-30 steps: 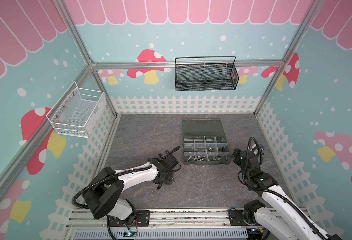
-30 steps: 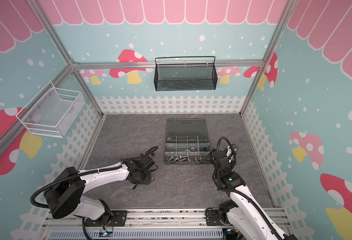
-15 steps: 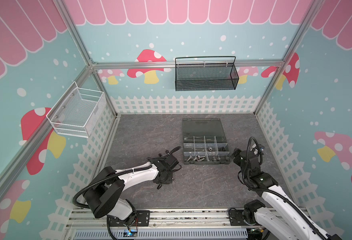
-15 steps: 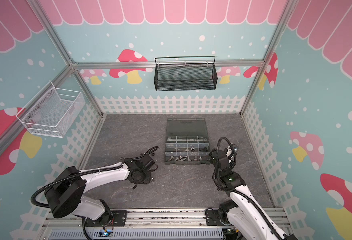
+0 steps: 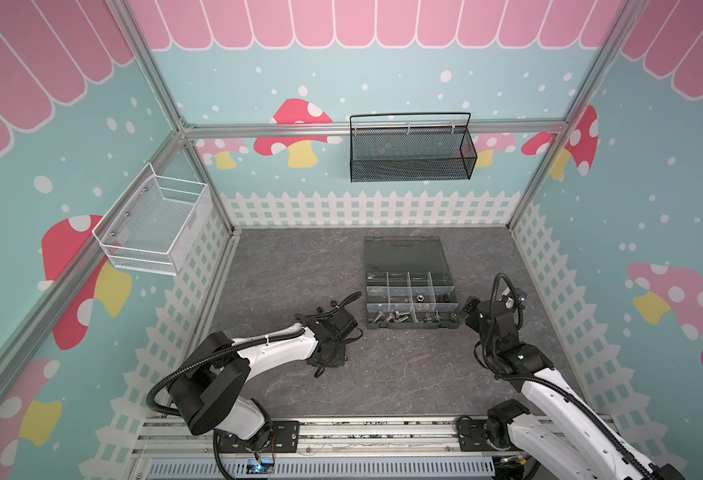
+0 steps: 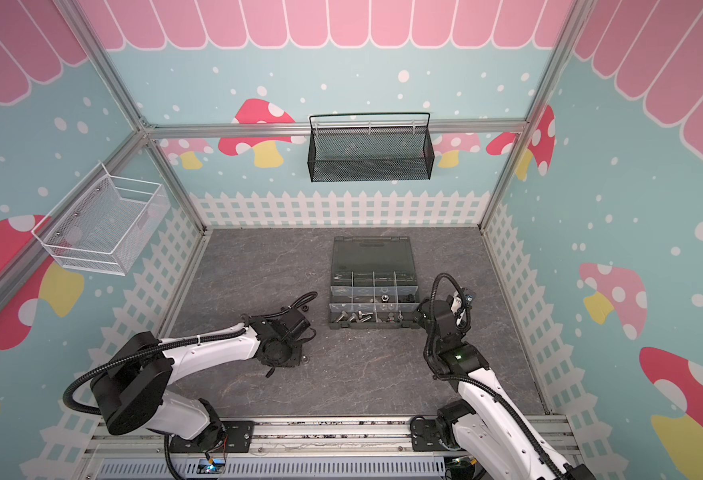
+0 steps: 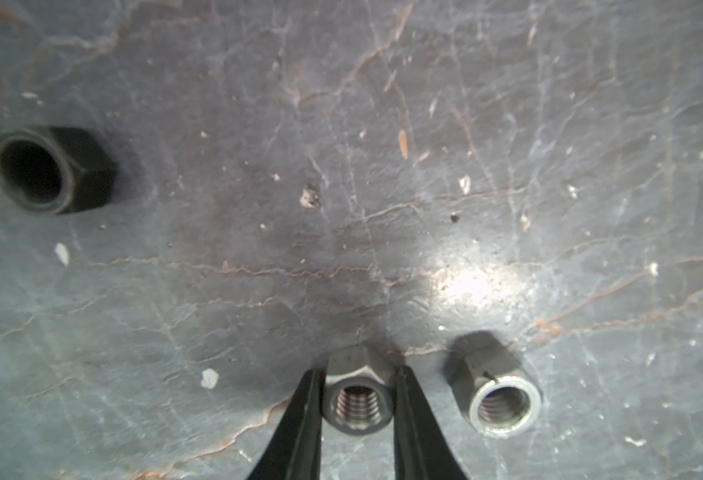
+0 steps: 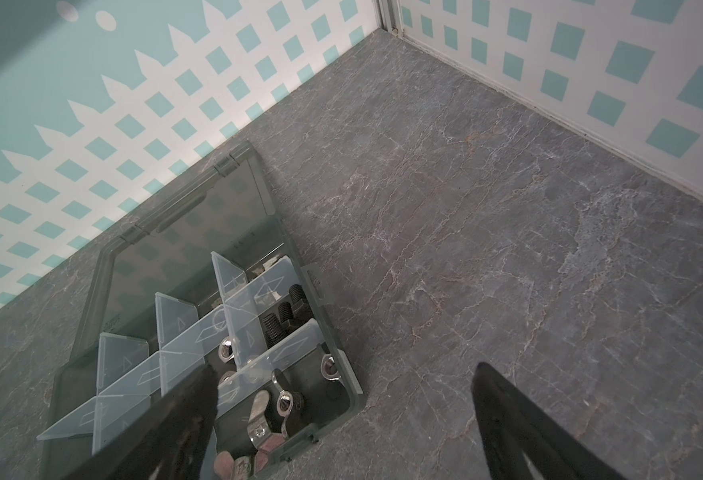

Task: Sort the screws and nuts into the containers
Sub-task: 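Lower the left gripper and close it on the silver nut, then lift the silver nut with the left gripper and carry it over the box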

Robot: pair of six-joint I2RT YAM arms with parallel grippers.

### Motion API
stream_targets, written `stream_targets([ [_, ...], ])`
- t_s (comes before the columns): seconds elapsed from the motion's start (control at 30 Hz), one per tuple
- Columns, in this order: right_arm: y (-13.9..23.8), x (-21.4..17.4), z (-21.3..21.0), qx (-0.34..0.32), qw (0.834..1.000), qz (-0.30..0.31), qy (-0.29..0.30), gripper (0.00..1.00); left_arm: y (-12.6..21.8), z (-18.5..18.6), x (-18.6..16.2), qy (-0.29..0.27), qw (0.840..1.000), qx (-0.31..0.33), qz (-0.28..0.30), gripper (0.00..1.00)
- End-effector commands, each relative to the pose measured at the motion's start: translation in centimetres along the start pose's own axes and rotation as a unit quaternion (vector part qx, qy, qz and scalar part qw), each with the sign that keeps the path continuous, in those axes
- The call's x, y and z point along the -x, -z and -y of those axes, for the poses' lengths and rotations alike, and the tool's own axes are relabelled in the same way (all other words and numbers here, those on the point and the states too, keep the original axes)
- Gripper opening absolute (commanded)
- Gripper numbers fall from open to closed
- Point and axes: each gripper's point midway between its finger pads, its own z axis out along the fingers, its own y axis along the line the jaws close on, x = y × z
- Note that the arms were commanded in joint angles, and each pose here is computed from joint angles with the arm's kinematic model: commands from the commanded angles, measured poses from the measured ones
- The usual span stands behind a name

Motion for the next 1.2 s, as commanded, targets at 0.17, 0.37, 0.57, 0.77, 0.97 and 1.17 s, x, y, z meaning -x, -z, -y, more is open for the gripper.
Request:
stream_targets([
  [0.17, 0.0, 0.3, 0.2, -0.003, 1.000, 0.005, -0.013, 0.97, 1.1, 0.2, 1.3, -0.006, 1.000, 0.003, 0.025, 0.24],
  [0.37, 0.0, 0.2, 0.3, -0.003, 1.000, 0.005, -0.015, 0.97, 4.1, 1.7, 4.6, -0.012, 0.996, -0.015, 0.081, 0.23],
  [0.57, 0.1, 0.2, 0.4, -0.003, 1.000, 0.007, -0.016, 0.97, 7.4, 4.6, 9.0, -0.019, 0.987, -0.054, 0.153, 0.23],
  [0.77, 0.6, 0.9, 0.5, -0.003, 1.000, 0.018, -0.017, 0.97, 9.6, 8.5, 12.7, -0.027, 0.974, -0.106, 0.201, 0.23],
  [0.97, 1.0, 1.3, 0.7, -0.002, 0.999, 0.027, -0.022, 0.97, 11.1, 13.7, 16.1, -0.057, 0.958, -0.161, 0.230, 0.23],
  [1.17, 1.3, 1.5, 0.9, -0.004, 0.999, 0.030, -0.023, 0.97, 11.0, 19.2, 18.5, -0.094, 0.947, -0.201, 0.233, 0.23],
])
